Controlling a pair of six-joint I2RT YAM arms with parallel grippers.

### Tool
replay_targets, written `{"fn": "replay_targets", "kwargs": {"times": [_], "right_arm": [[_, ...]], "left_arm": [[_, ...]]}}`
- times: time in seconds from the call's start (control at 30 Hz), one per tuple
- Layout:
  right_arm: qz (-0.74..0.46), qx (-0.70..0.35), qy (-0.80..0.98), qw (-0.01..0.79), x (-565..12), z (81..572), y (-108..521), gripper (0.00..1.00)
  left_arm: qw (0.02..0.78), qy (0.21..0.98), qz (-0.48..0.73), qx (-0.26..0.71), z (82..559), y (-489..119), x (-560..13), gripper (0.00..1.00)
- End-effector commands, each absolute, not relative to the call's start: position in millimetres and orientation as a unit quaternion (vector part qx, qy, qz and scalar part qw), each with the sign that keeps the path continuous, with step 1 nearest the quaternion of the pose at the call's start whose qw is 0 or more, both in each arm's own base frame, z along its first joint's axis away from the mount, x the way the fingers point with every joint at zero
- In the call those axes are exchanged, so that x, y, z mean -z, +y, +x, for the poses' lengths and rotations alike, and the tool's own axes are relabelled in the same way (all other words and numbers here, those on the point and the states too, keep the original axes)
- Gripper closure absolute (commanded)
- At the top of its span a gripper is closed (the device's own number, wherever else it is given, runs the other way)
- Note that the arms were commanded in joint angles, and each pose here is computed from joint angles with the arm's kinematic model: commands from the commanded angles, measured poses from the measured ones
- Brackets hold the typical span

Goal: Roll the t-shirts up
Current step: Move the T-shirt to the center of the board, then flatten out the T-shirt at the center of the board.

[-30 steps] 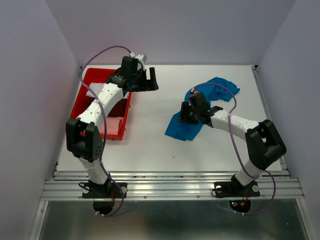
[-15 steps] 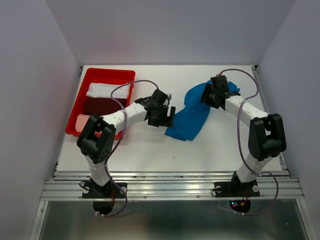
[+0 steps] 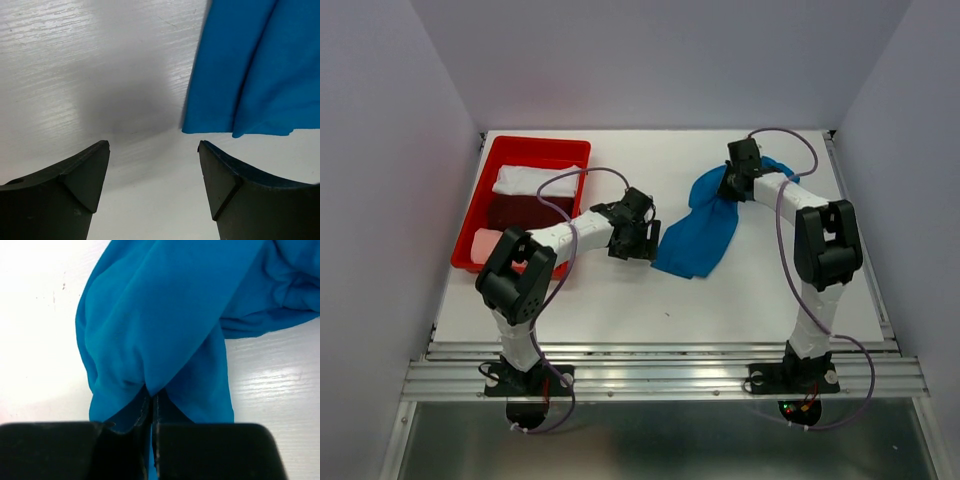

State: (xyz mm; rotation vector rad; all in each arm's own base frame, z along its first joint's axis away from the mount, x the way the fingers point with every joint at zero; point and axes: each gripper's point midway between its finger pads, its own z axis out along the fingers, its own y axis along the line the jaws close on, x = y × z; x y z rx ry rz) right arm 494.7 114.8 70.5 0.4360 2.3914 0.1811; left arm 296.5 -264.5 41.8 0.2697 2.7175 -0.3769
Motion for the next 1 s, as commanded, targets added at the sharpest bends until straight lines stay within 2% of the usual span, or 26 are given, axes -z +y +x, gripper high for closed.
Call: {"fn": "replay_targets", "kwargs": {"times": [0.0, 0.07, 0.23, 0.27, 0.33, 0.37, 0.43, 0.47, 0.8, 0.9, 0.97], "right_arm": [[0.185, -0.078, 0.89, 0.409, -134, 500, 105, 0.99], [0.19, -0.059, 0.884, 0.423, -145, 490, 94, 0.99], [0.214, -0.003, 0.882, 0.42, -136, 422, 52, 0.99], [0.231, 0.008, 0.879, 0.417, -132, 411, 40, 0.86], [0.258, 0.02, 0.879, 0.4, -115, 379, 19, 0.77], [0.278, 0.018, 0.877, 0.391, -107, 370, 14, 0.58], [0.3, 0.024, 0.881, 0.365, -90, 348, 4, 0.49], [0.309, 0.02, 0.881, 0.358, -86, 345, 2, 0.36], [0.29, -0.021, 0.882, 0.37, -106, 355, 16, 0.32], [0.285, -0.031, 0.879, 0.381, -117, 358, 19, 0.31], [0.284, -0.033, 0.878, 0.384, -120, 358, 19, 0.31]], "left_arm": [[0.225, 0.96, 0.09, 0.138, 308, -266, -61, 0.17], [0.225, 0.959, 0.095, 0.146, 309, -270, -65, 0.17], [0.221, 0.954, 0.109, 0.171, 312, -284, -71, 0.17], [0.217, 0.954, 0.11, 0.177, 313, -288, -70, 0.17], [0.213, 0.953, 0.113, 0.185, 314, -293, -68, 0.17], [0.206, 0.952, 0.115, 0.193, 312, -296, -66, 0.17], [0.203, 0.951, 0.119, 0.203, 311, -301, -66, 0.17], [0.199, 0.95, 0.122, 0.205, 310, -302, -65, 0.17], [0.179, 0.95, 0.136, 0.216, 304, -316, -55, 0.19], [0.184, 0.954, 0.115, 0.209, 309, -319, -50, 0.25], [0.188, 0.96, 0.093, 0.186, 317, -315, -44, 0.33]]}}
